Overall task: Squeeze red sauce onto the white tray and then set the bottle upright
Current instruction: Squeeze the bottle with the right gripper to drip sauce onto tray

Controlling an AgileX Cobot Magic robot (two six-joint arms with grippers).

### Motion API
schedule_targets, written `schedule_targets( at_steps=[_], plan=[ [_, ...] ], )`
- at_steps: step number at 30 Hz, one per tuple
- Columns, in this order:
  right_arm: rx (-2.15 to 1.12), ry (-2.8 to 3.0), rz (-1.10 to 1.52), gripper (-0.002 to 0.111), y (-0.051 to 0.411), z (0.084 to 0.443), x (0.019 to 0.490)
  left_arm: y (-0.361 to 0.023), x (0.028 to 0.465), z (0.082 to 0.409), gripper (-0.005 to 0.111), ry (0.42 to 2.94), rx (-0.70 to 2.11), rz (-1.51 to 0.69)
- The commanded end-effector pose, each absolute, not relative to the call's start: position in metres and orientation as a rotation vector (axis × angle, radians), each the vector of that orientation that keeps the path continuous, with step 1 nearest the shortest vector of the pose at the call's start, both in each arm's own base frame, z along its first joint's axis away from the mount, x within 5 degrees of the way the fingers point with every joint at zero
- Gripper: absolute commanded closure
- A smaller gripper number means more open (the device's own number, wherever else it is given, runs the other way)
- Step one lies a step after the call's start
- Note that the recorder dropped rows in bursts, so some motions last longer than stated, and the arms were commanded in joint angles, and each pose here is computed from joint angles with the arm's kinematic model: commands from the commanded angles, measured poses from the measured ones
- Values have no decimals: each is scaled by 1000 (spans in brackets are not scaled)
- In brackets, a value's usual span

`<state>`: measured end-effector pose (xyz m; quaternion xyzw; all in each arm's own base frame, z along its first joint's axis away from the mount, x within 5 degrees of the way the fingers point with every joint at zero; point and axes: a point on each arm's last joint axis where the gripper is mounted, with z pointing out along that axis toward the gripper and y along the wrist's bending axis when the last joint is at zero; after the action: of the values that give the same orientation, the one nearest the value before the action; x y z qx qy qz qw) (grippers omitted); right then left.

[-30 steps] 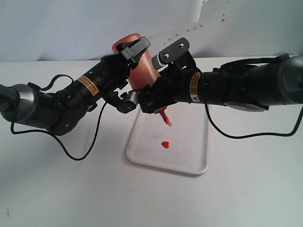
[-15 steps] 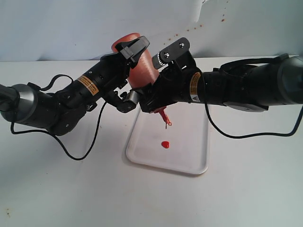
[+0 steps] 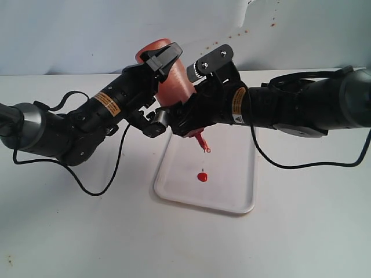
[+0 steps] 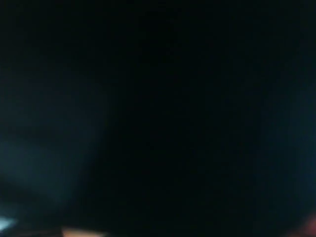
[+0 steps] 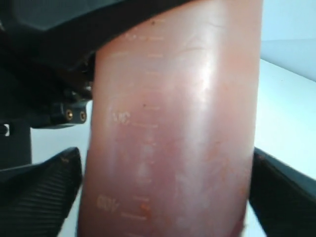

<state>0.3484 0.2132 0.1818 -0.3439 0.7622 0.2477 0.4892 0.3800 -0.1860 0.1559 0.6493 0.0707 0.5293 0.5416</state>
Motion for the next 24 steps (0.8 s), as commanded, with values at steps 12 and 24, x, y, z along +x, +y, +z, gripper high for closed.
schedule_targets(
  at_steps=[12,24],
  plan=[
    [-845,1796,650,3,219,187,347,-188,380,172,107,174,1453,1271],
    [-840,1812,634,101,217,186,348,-188,380,172,107,174,1453,1271]
  ],
)
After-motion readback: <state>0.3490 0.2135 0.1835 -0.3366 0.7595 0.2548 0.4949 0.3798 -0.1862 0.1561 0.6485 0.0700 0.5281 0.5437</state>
